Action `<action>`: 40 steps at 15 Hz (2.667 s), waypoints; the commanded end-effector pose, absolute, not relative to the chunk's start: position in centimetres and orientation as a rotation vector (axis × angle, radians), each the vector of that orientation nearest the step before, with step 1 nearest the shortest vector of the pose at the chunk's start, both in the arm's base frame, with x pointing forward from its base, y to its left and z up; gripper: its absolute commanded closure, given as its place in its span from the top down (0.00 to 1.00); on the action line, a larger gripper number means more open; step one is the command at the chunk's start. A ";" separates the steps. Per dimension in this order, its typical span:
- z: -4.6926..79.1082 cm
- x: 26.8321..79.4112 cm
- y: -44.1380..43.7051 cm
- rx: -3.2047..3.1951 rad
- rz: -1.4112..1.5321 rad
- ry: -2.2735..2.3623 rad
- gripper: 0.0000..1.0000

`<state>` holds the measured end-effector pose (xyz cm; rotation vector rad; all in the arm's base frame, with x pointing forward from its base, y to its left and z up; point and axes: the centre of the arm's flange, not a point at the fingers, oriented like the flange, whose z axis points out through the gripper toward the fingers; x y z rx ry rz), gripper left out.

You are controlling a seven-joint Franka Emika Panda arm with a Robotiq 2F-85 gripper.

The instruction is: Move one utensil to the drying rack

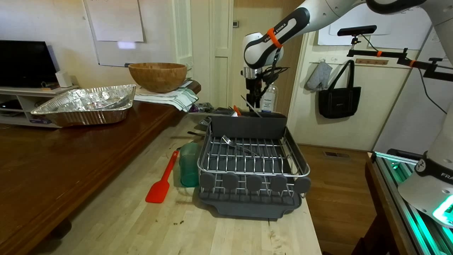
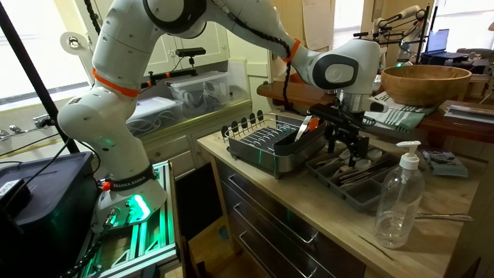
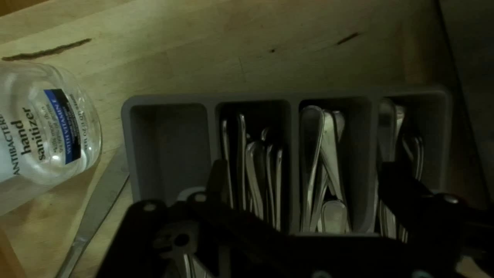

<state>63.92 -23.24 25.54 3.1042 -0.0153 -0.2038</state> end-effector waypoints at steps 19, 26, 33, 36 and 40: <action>21.4 68.3 -23.9 3.137 -0.016 0.124 1.00; 19.9 69.4 -24.7 3.169 0.011 0.134 0.73; 19.0 70.4 -26.0 3.197 0.041 -0.058 0.57; 18.4 70.6 -26.1 3.194 0.042 -0.108 0.48; 17.6 71.0 -26.2 3.191 0.035 -0.189 0.52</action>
